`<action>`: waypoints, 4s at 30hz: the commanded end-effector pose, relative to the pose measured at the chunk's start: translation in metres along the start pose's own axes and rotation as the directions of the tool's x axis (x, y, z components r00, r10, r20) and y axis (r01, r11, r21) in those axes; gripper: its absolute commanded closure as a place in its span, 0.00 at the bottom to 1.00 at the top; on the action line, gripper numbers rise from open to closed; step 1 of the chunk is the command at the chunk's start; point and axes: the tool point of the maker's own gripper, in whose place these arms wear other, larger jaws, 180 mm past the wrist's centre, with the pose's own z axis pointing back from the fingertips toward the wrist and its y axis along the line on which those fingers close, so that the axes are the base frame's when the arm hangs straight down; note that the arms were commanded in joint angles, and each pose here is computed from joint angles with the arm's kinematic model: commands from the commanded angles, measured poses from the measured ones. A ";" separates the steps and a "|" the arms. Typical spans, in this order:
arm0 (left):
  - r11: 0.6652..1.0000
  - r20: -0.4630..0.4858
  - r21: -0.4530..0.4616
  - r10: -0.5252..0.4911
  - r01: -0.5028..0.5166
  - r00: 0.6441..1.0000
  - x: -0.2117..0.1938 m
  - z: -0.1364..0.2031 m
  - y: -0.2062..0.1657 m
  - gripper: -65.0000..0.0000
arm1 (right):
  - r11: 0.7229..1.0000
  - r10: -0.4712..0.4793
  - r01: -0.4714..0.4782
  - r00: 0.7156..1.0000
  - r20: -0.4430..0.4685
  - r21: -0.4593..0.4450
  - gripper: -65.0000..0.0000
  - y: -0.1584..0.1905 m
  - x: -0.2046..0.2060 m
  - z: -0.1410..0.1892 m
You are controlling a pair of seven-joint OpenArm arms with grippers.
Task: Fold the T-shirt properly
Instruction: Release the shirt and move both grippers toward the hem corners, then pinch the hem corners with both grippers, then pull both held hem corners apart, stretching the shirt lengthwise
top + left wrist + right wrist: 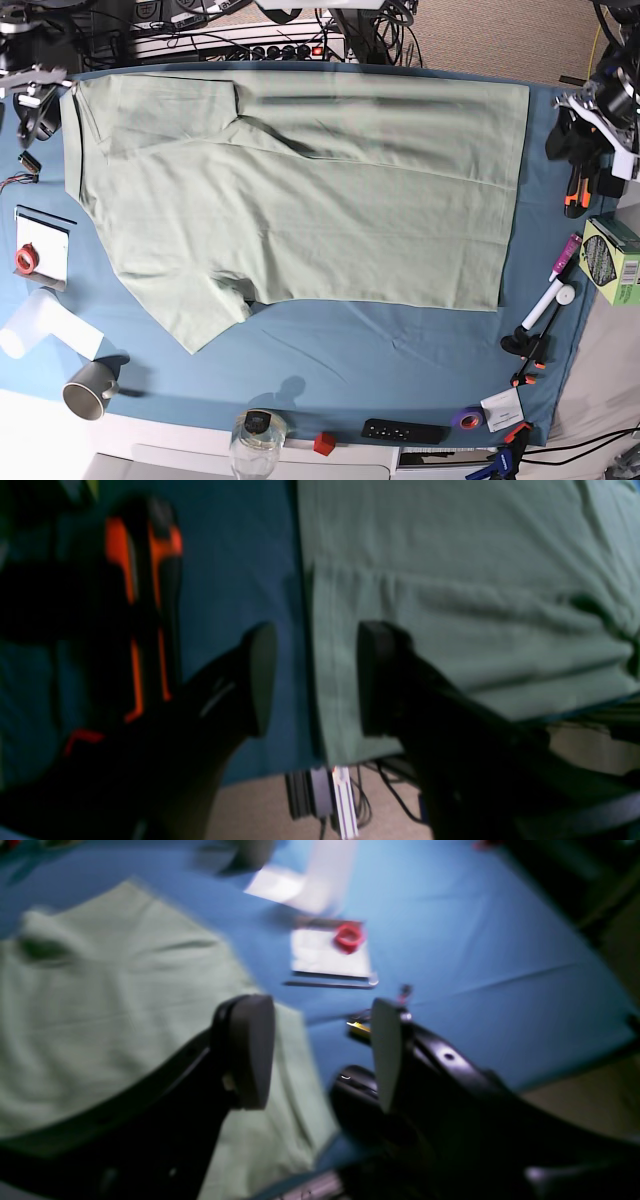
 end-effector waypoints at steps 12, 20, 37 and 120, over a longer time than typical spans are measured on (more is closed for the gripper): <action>0.994 0.173 0.026 -0.108 0.105 0.979 0.067 -0.033 -0.007 0.58 | 0.966 -0.152 0.152 0.988 -0.017 0.208 0.52 0.085 -0.027 -0.086; 0.987 0.115 -0.004 -0.156 0.158 0.981 0.075 -0.104 -0.020 0.58 | 0.917 -0.085 0.142 0.983 -0.164 0.373 0.52 0.181 -0.074 -0.139; 0.974 0.075 0.040 0.219 -0.223 0.973 0.129 -0.191 0.069 0.59 | 0.878 -0.199 0.300 0.937 -0.287 0.373 0.52 0.260 -0.066 -0.233; 0.940 -0.123 -0.145 0.294 -0.310 0.948 0.068 -0.246 0.001 1.00 | 0.842 -0.206 0.331 0.927 -0.312 0.427 1.00 0.236 -0.069 -0.301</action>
